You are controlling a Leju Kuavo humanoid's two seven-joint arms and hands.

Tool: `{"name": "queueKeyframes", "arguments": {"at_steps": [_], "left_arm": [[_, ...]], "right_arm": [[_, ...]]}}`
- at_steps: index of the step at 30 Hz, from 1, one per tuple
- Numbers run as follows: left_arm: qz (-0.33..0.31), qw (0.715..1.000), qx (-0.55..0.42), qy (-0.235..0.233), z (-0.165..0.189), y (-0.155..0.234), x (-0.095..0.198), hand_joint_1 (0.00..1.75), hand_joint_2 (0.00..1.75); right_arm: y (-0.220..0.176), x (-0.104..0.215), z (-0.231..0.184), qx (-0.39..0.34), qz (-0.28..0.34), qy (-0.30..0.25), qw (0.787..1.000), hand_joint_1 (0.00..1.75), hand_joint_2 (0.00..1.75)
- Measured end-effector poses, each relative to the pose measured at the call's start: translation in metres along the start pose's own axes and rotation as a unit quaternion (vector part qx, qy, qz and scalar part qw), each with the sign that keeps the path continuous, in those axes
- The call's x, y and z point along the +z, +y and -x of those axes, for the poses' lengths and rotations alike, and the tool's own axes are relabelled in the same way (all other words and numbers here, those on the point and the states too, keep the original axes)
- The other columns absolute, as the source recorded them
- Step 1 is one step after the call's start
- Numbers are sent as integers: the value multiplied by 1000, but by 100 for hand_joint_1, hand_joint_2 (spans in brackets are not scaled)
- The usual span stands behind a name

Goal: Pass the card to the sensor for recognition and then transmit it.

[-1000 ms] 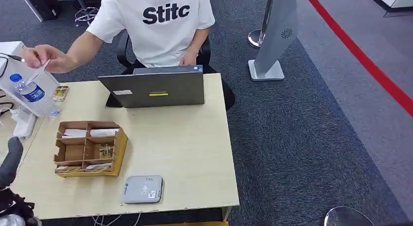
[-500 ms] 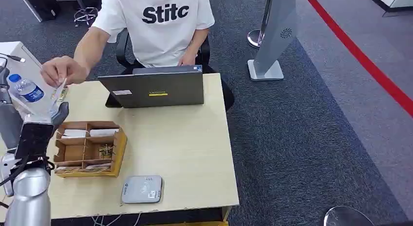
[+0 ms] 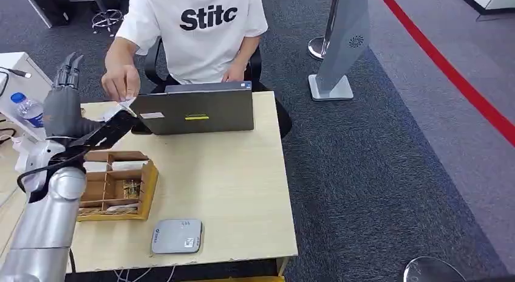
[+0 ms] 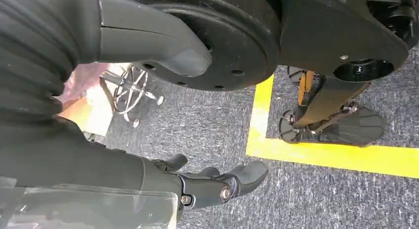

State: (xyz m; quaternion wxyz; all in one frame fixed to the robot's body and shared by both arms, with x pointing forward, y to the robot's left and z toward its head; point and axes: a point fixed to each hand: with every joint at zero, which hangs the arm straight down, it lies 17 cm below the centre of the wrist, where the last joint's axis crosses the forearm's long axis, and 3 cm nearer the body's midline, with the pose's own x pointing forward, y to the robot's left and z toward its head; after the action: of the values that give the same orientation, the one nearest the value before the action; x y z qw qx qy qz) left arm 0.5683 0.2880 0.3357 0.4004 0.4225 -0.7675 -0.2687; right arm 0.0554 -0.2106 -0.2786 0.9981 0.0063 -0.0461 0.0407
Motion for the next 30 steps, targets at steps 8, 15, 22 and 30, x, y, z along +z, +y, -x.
{"name": "queueKeyframes", "arguments": {"at_steps": [8, 15, 22, 30], "left_arm": [[52, 993, -109, 3, 4, -15, -33, 175, 175], [71, 973, -221, 14, 19, -9, -57, 175, 175], [23, 975, -220, -10, 9, 11, -64, 175, 175], [-77, 976, -174, -104, -68, 48, -28, 175, 175]], "right_arm": [[-2, 0, 2, 26, -2, -2, 1000, 0, 175], [-4, 0, 4, 53, -1, -3, 999, 0, 175], [-6, -1, 7, 58, 4, -2, 998, 0, 175], [-8, -1, 10, 46, 13, 4, 999, 0, 175]]}}
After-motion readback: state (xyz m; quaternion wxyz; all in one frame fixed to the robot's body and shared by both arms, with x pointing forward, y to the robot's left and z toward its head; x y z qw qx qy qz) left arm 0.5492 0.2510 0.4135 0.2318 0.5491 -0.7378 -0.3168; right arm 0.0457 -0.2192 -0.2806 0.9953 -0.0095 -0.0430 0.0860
